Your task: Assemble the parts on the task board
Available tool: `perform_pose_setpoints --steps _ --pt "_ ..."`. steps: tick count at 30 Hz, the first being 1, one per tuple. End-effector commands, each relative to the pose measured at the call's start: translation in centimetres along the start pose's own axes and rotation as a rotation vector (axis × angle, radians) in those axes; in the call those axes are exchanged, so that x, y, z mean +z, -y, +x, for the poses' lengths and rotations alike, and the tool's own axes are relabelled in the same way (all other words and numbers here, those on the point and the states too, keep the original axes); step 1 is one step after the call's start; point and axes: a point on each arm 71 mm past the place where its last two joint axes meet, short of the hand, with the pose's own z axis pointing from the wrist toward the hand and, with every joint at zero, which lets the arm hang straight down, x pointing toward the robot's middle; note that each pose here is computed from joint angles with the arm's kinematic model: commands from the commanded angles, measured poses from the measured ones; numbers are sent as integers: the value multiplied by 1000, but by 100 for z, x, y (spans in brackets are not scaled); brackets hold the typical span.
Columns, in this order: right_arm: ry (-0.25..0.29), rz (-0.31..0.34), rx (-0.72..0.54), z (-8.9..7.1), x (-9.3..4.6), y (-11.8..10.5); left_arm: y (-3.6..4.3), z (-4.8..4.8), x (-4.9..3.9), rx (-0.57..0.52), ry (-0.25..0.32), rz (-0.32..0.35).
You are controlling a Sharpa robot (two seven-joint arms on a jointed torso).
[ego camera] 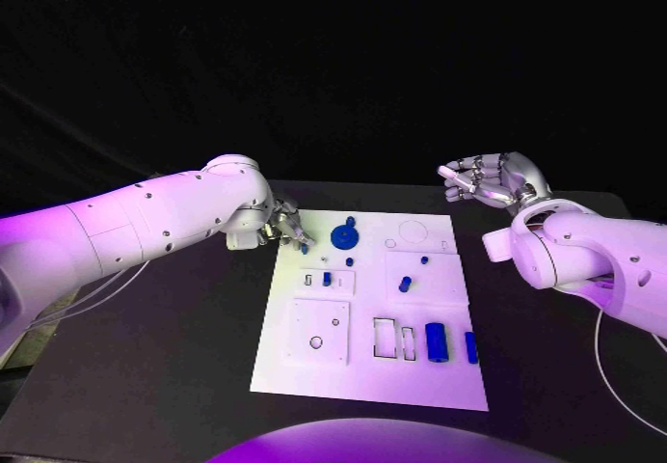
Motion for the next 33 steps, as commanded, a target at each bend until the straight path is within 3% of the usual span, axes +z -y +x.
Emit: perform_pose_setpoints --steps 1,33 --pt "-16 -11 1 18 -3 -11 25 10 5 -14 -5 12" --pt "-22 -11 2 26 2 -10 11 13 4 -63 1 24"
